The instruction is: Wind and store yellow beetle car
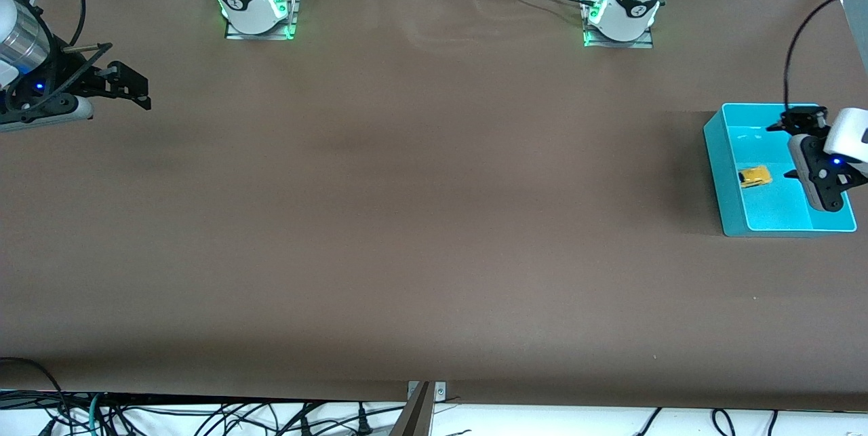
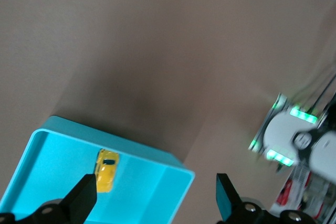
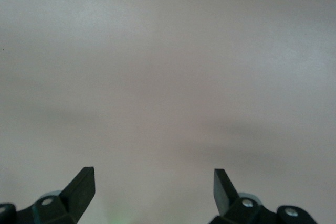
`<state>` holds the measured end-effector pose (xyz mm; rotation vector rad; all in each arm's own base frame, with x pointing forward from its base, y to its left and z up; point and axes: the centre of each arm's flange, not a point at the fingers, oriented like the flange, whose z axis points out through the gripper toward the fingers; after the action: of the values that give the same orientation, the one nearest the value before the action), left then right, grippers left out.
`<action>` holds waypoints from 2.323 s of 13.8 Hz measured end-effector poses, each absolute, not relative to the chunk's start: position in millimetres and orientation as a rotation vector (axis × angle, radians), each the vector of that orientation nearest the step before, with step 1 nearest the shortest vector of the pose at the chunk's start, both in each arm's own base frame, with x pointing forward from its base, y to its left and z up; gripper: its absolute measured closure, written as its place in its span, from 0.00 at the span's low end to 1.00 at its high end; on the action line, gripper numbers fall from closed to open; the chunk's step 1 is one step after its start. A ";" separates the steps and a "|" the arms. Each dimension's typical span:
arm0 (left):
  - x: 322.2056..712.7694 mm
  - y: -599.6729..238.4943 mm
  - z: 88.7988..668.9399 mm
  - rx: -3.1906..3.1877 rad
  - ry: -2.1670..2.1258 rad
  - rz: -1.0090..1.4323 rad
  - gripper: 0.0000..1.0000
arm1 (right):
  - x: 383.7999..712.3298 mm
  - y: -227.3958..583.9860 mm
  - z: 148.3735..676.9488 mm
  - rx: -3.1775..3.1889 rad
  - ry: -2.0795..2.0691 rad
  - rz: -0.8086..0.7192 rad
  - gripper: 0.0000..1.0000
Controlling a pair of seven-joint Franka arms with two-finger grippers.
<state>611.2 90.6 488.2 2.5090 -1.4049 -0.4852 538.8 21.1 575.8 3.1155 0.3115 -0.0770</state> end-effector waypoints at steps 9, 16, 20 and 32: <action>594.6 -50.9 573.0 2.852 -0.955 -0.320 0.00 | 539.1 19.7 575.5 3.116 0.307 -0.078 0.00; 590.6 -75.6 567.9 2.945 -0.820 -0.321 0.00 | 539.8 19.4 574.7 3.117 0.307 -0.080 0.00; 573.5 -59.6 582.3 3.063 -0.701 -0.068 0.00 | 540.3 19.3 574.1 3.117 0.307 -0.082 0.00; 550.3 -62.5 576.8 3.129 -0.212 -0.019 0.00 | 540.6 19.3 574.7 3.117 0.307 -0.080 0.00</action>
<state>550.3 -62.5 576.8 3.1295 -0.2116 -0.0190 540.6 19.3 574.7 3.1169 0.3068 -0.0796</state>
